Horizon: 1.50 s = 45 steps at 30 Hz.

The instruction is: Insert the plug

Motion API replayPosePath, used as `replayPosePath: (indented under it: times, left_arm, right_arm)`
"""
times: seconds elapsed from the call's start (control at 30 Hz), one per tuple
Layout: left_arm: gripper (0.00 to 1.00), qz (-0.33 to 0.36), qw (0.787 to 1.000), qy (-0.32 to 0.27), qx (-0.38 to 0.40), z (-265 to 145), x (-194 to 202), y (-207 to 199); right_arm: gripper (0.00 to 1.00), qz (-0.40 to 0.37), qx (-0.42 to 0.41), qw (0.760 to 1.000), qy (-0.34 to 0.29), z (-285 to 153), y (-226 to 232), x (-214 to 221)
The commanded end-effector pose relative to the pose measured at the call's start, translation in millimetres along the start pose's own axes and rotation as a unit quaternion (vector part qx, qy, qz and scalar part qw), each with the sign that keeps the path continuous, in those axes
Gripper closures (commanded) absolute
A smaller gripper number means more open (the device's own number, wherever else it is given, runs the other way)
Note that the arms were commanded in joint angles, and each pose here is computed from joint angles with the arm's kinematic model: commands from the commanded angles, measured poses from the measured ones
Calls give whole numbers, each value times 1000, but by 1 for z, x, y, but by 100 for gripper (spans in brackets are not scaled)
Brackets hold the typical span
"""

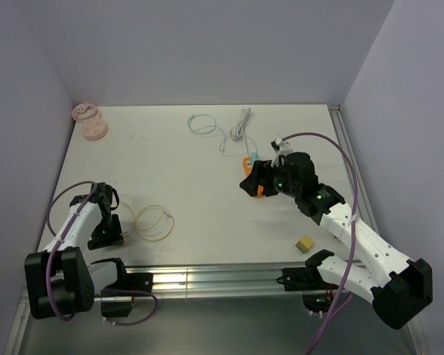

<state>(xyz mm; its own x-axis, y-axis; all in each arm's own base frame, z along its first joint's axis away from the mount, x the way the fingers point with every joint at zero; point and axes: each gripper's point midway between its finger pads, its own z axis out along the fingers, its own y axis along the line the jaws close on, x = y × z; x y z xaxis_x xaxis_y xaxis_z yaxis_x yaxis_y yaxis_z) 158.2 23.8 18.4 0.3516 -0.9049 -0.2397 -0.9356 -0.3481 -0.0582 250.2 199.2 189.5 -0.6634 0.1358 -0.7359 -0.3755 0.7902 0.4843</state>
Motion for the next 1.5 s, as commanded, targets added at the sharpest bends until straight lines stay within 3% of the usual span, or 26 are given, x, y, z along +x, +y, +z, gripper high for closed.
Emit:
replayPosePath:
  times: [0.0, 0.07, 0.1, 0.3, 0.5, 0.6, 0.63, 0.7, 0.8, 0.9, 0.93, 1.0, 1.03, 1.1, 1.13, 1.2, 1.23, 1.47]
  left_arm:
    - [76, 19, 1000, 15, 15, -2, 3, 0]
    - [88, 32, 999, 21, 36, -11, 3, -3]
    - [100, 37, 998, 25, 41, -15, 3, -3]
    - [100, 98, 987, 25, 123, -57, -5, -17]
    - [100, 226, 934, 64, 270, -102, 14, -41]
    - [100, 306, 860, 115, 391, -145, 42, -59]
    - [100, 335, 807, 132, 467, -174, 56, -68]
    - [100, 356, 743, 147, 548, -213, 70, -75]
    - [100, 421, 674, 157, 587, -254, 89, -70]
    - [100, 472, 632, 143, 597, -276, 106, -69]
    - [100, 513, 595, 147, 600, -288, 125, -61]
    - [100, 552, 566, 152, 593, -293, 144, -52]
    - [100, 590, 532, 158, 587, -295, 163, -41]
    - [100, 624, 514, 146, 571, -290, 178, -32]
    - [100, 650, 489, 143, 564, -289, 191, -17]
    - [100, 668, 466, 125, 567, -288, 201, -6]
    - [100, 686, 437, 127, 568, -287, 208, 12]
    - [100, 721, 335, 115, 595, -296, 216, 66]
  right_arm:
    - [18, -13, 5, 1000, -15, 1, 0, -9]
    - [18, -13, 9, 1000, -14, 1, -1, -9]
    - [18, -14, 11, 1000, -15, 2, -1, -10]
    - [18, -13, 30, 999, -18, 3, -6, -16]
    - [18, -6, 26, 999, -33, -1, 3, -32]
    - [17, -7, 12, 999, -38, -6, 12, -41]
    - [17, -6, 7, 999, -38, -8, 15, -41]
    - [16, -2, 8, 999, -40, -10, 17, -45]
    - [15, 1, 2, 1000, -30, -10, 21, -47]
    - [14, 12, -15, 999, -30, -12, 29, -50]
    - [12, 17, -20, 999, -32, -13, 30, -52]
    - [6, 23, -38, 999, -24, -15, 36, -52]
    - [3, 25, -39, 999, -21, -16, 35, -53]
    - [2, 18, -44, 999, -17, -21, 39, -57]
    - [2, 16, -39, 999, -18, -24, 38, -58]
    - [2, 7, -34, 999, -28, -37, 40, -64]
    - [2, 5, -41, 999, -27, -42, 44, -64]
    - [11, -8, -98, 995, -10, -82, 76, -65]
